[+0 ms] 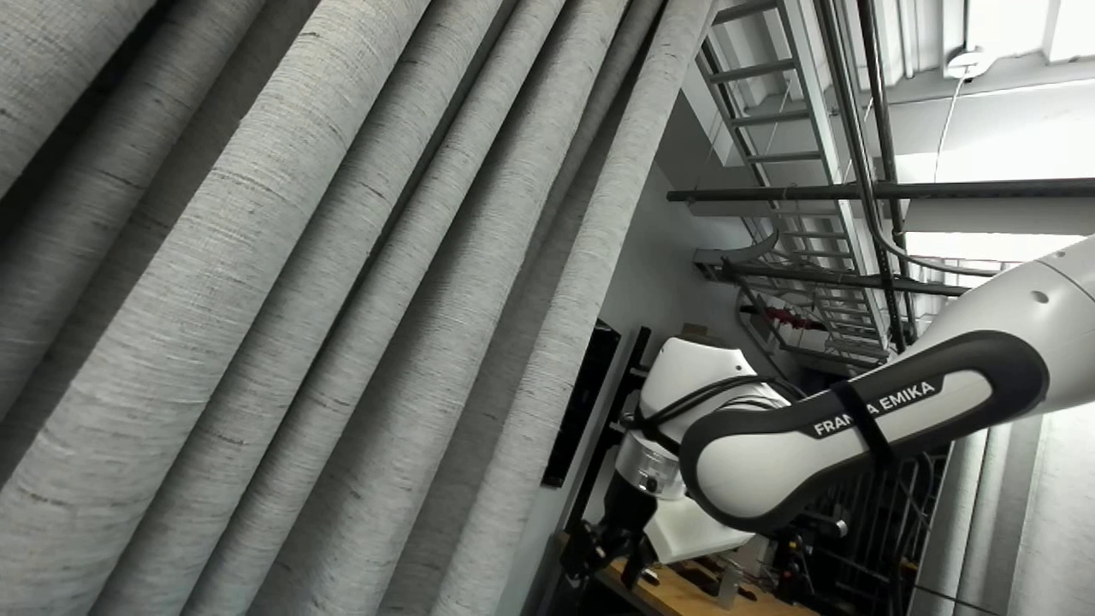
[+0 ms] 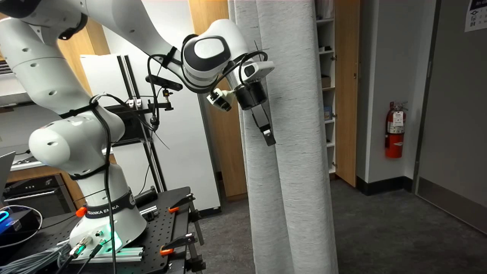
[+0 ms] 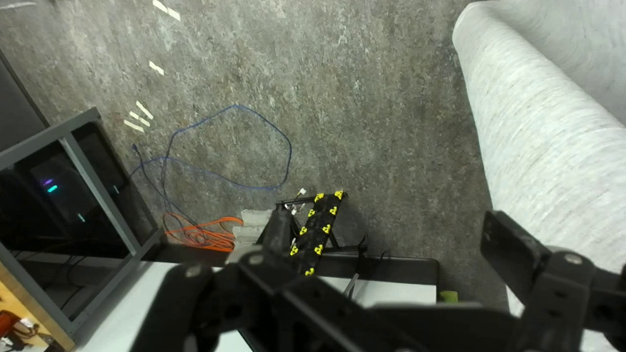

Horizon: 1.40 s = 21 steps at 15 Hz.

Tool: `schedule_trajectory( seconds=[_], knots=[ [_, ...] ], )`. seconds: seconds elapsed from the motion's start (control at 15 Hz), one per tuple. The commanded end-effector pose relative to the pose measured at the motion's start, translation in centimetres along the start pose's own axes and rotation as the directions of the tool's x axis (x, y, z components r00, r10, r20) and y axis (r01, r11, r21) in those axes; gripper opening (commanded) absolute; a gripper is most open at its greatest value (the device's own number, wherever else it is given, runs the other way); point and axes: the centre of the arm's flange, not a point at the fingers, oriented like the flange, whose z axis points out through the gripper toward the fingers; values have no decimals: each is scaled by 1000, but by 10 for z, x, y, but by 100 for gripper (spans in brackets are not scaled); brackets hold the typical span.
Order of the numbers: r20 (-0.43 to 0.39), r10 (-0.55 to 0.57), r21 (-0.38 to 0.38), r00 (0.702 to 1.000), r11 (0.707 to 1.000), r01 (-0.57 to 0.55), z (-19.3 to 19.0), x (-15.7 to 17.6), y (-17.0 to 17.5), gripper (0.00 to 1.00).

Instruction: Close the curtain

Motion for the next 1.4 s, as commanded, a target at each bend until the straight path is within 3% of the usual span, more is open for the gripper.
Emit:
schedule_trajectory(
  seconds=[0.0, 0.27, 0.33, 0.93, 1.33],
  knots=[
    [-62, -28, 88, 998, 996, 34, -15, 13, -9, 100],
    [-68, -53, 157, 996, 986, 63, -29, 14, -21, 100],
    [-59, -33, 120, 998, 992, 40, -20, 11, -23, 100],
    [-62, -43, 135, 997, 990, 51, -23, 12, -26, 100],
    [-106, -71, 172, 992, 981, 89, -42, 16, -56, 100]
  ],
)
